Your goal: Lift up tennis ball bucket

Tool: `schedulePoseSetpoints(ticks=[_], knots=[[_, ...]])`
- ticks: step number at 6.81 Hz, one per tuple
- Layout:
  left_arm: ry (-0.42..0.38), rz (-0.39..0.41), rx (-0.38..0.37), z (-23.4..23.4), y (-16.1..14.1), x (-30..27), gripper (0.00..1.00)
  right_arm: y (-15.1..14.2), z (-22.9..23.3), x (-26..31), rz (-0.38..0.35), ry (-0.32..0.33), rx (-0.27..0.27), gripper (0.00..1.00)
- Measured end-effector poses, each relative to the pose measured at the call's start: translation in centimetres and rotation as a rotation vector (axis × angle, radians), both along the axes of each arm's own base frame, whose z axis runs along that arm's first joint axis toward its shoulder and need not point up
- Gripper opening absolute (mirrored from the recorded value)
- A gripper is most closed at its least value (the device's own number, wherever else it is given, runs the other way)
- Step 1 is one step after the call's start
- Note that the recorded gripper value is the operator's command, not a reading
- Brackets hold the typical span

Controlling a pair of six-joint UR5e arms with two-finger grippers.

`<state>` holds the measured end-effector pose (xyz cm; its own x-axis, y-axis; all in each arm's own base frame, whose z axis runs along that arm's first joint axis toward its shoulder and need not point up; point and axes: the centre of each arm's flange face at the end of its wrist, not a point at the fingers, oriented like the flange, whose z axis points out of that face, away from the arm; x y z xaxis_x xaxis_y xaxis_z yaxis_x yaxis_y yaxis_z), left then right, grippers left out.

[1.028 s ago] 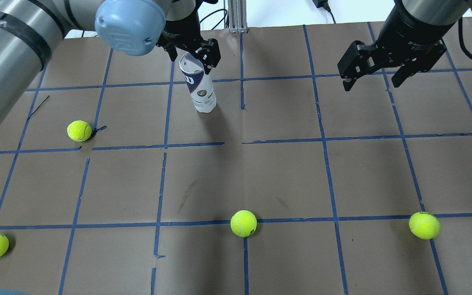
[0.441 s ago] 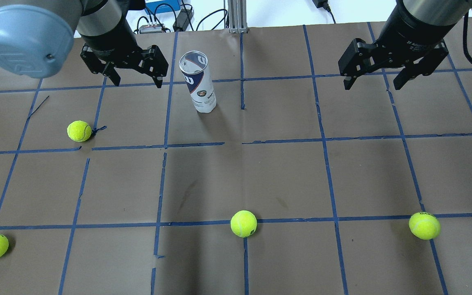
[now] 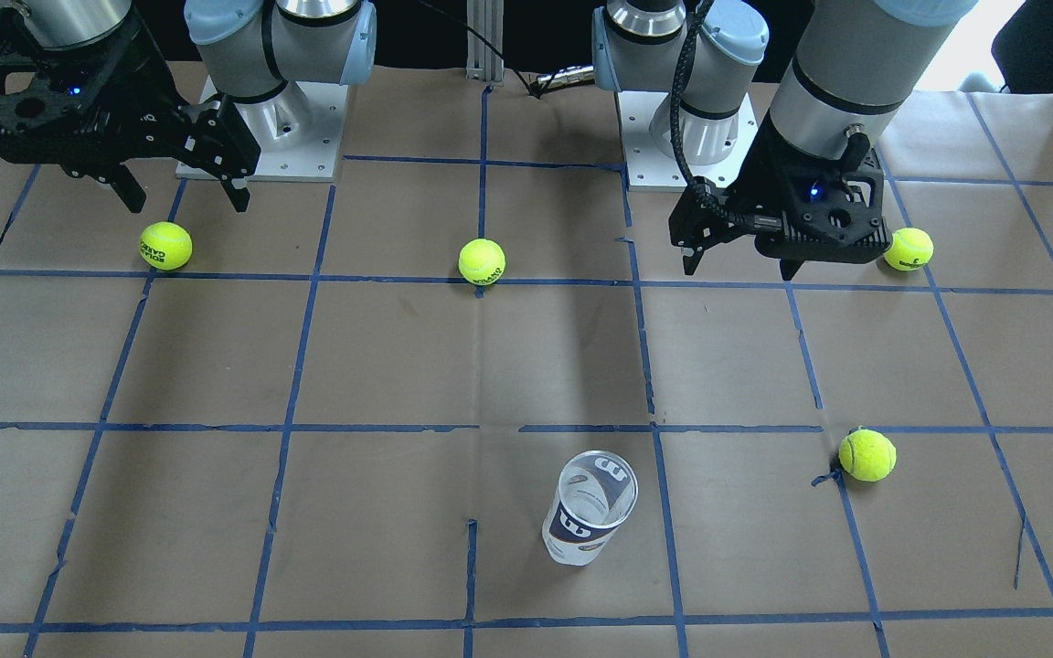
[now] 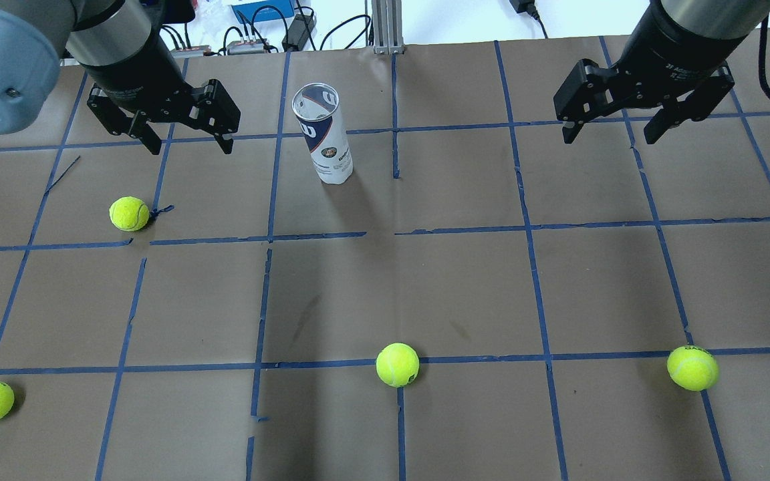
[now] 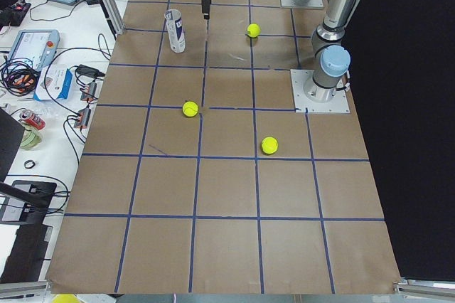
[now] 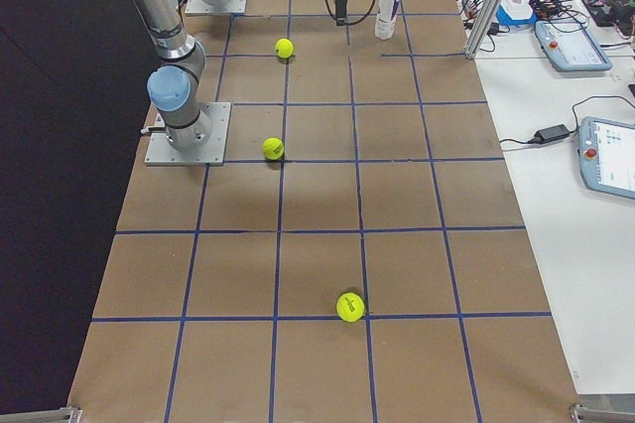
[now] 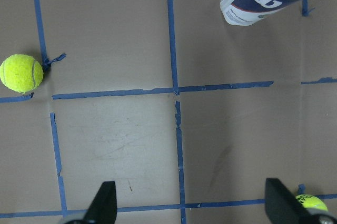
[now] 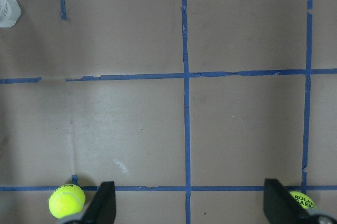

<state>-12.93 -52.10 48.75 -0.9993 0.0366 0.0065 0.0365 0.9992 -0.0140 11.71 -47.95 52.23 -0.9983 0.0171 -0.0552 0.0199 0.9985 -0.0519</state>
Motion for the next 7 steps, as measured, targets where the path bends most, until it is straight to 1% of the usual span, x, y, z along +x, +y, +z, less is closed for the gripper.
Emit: schedulePoseSetpoints(ticks=[2, 5, 7], knots=[[-0.003, 0.006, -0.003, 0.2, 0.05, 0.37, 1.0, 0.0, 0.04, -0.16, -0.001, 0.017, -0.001, 1.0], [0.0, 0.006, -0.008, 0.4, 0.11, 0.41, 1.0, -0.23, 0.27, -0.15, 0.0, 0.021, -0.027, 1.0], [0.003, 0.007, -0.01, 0.44, 0.07, 0.43, 1.0, -0.29, 0.3, -0.15, 0.001, 0.02, -0.032, 1.0]])
